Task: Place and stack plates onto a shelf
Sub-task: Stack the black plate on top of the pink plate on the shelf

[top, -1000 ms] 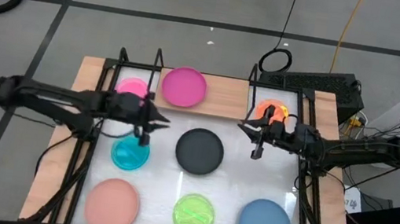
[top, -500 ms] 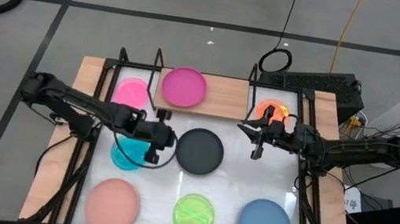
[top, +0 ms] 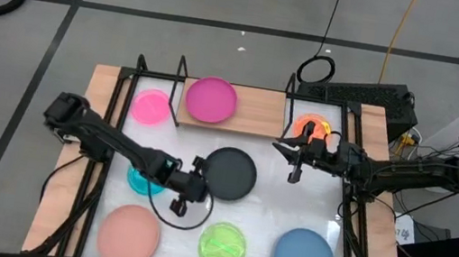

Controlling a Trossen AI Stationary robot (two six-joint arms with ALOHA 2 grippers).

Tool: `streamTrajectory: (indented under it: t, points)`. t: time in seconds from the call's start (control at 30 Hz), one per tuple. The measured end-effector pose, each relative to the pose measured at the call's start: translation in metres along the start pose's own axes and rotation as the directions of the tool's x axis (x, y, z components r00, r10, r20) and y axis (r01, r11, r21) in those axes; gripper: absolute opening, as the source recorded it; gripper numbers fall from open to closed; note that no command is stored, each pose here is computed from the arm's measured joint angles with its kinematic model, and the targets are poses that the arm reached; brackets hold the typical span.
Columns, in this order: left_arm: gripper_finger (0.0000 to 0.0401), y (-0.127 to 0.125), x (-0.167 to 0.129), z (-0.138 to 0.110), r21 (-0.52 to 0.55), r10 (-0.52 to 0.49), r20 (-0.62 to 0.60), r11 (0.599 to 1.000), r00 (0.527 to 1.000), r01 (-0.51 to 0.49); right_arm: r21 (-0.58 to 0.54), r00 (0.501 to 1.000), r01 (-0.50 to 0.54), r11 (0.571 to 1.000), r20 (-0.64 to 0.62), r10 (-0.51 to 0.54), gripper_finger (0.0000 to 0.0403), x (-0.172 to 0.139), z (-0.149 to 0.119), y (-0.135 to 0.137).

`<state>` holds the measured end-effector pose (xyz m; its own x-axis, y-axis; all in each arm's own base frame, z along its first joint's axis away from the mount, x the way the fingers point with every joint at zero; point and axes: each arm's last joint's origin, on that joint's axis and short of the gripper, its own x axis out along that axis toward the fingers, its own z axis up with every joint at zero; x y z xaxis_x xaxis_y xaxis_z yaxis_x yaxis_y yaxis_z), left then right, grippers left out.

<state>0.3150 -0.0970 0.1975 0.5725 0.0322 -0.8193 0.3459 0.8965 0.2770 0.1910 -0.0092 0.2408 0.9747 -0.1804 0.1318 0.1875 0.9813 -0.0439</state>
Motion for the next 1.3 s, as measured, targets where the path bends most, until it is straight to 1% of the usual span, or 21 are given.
streamTrajectory:
  t: [0.13,0.27,0.6,0.73,0.83,0.93,1.0,1.03,1.07,1.2,1.3]
  points:
    - [0.0083,-0.005,0.023,-0.003,0.087,-0.005,-0.038,0.996,0.999,0.008,-0.001,1.000,0.000,1.000,0.000,0.000,0.0061,0.000,0.000,0.000]
    - [0.0083,-0.005,0.041,-0.006,0.143,-0.002,-0.054,0.990,0.999,0.010,-0.002,1.000,0.000,1.000,-0.001,0.000,0.0061,0.000,0.000,0.000]
    - [0.0083,-0.001,0.070,-0.019,0.131,0.010,-0.132,0.991,0.991,0.007,-0.002,1.000,0.000,1.000,-0.004,0.000,0.0061,0.000,0.000,0.000]
    - [0.0080,0.001,0.071,-0.019,0.129,0.018,-0.130,0.992,0.991,-0.001,-0.001,1.000,0.000,1.000,-0.005,0.000,0.0061,0.000,0.000,0.000]
    - [0.0076,0.000,0.062,-0.015,0.166,0.054,-0.117,0.985,0.992,-0.034,-0.002,1.000,0.000,1.000,-0.004,0.000,0.0061,0.000,0.000,0.000]
    - [0.0046,0.001,0.048,-0.008,0.205,0.086,-0.069,0.976,0.994,-0.070,-0.003,1.000,0.000,1.000,-0.005,0.000,0.0061,0.000,0.000,0.000]
    - [0.0018,0.002,0.043,-0.005,0.208,0.087,-0.048,0.975,0.995,-0.075,-0.003,1.000,0.000,1.000,-0.004,0.000,0.0061,0.000,0.000,0.000]
    - [0.0013,0.002,0.041,-0.005,0.210,0.083,-0.042,0.975,0.996,-0.072,-0.003,1.000,0.000,1.000,-0.005,0.000,0.0061,0.000,0.000,0.000]
    - [0.0013,0.002,0.039,-0.004,0.201,0.073,-0.036,0.977,0.997,-0.064,-0.003,1.000,0.000,1.000,-0.005,0.000,0.0061,0.000,-0.001,0.000]
    - [0.0012,0.005,0.029,-0.002,0.215,0.097,-0.021,0.972,0.995,-0.090,-0.003,1.000,0.000,1.000,-0.005,0.000,0.0061,0.000,-0.001,0.000]
    - [0.0011,0.007,0.013,0.002,0.247,0.169,-0.004,0.955,0.986,-0.163,-0.003,1.000,0.000,1.000,-0.005,0.000,0.0061,0.000,0.000,0.000]
